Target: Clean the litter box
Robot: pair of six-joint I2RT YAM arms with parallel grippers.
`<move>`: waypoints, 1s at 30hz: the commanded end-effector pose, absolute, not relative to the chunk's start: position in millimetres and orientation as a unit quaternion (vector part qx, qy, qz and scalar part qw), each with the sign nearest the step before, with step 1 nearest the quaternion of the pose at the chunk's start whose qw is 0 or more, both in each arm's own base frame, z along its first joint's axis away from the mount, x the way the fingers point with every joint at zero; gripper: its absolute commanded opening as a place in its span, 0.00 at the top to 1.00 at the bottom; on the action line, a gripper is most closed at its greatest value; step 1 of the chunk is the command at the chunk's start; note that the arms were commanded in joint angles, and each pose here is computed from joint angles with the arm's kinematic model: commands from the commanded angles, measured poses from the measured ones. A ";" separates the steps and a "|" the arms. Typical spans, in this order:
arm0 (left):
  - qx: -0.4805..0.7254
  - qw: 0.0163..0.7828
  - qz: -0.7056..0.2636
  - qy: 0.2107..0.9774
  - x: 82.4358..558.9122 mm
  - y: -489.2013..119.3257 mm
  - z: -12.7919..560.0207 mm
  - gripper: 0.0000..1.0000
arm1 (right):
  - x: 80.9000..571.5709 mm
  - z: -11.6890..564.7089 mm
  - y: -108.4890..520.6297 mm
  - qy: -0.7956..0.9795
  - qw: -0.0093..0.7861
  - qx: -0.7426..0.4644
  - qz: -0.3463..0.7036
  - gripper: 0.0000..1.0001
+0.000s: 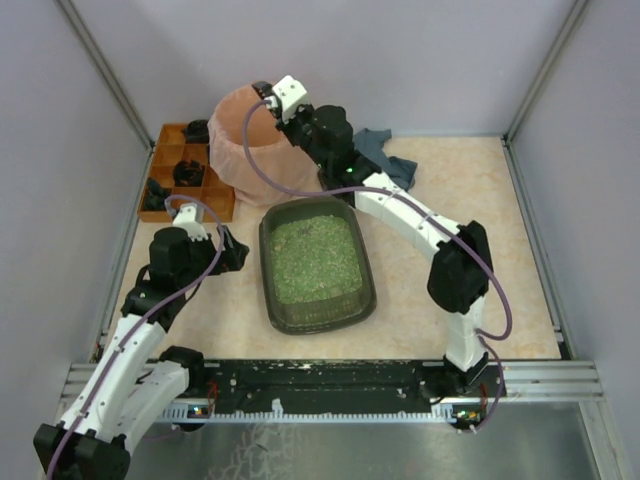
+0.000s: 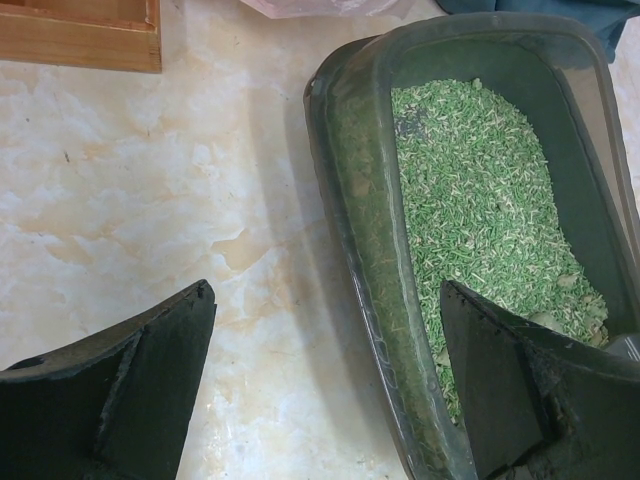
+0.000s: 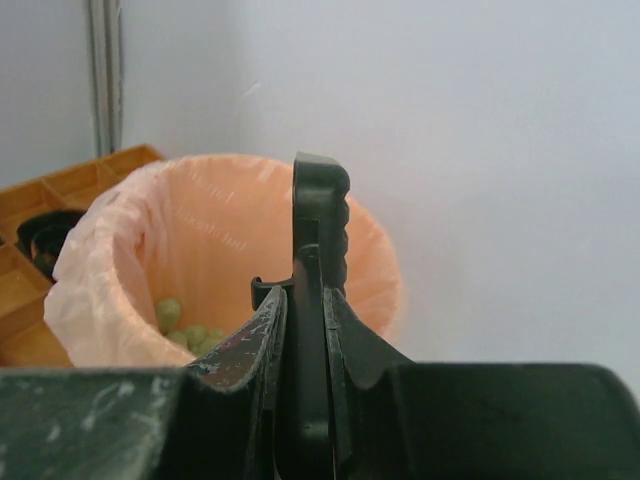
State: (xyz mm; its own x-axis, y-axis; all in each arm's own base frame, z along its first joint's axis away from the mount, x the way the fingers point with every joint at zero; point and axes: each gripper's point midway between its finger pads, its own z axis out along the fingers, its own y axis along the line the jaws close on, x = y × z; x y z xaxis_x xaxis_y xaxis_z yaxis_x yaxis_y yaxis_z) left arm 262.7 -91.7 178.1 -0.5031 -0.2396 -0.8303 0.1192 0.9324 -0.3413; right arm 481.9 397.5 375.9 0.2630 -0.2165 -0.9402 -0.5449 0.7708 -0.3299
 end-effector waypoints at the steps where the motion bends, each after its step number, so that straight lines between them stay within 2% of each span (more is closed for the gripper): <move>1: -0.033 0.498 -0.183 0.847 263.7 -92.7 181.1 0.03 | 423.5 525.2 347.5 0.470 0.840 -0.245 0.117 1.00; 5: -0.034 0.500 -0.182 0.846 263.8 -92.1 181.8 0.03 | 389.8 541.4 320.2 0.471 0.844 -0.211 0.145 1.00; 8: -0.036 0.505 -0.181 0.843 263.4 -90.7 184.0 0.03 | 371.4 529.9 297.9 0.515 0.823 -0.180 0.161 1.00; 19: -0.029 0.503 -0.195 0.841 262.7 -96.1 185.0 0.03 | 308.9 392.0 242.7 0.756 0.615 -0.086 0.206 1.00; 23: -0.032 0.505 -0.192 0.840 262.6 -94.6 185.6 0.04 | 290.1 352.8 248.3 0.808 0.541 -0.089 0.216 1.00; 30: -0.058 0.517 -0.163 0.838 262.2 -80.3 189.9 0.04 | 277.0 317.0 267.4 0.849 0.496 -0.123 0.135 1.00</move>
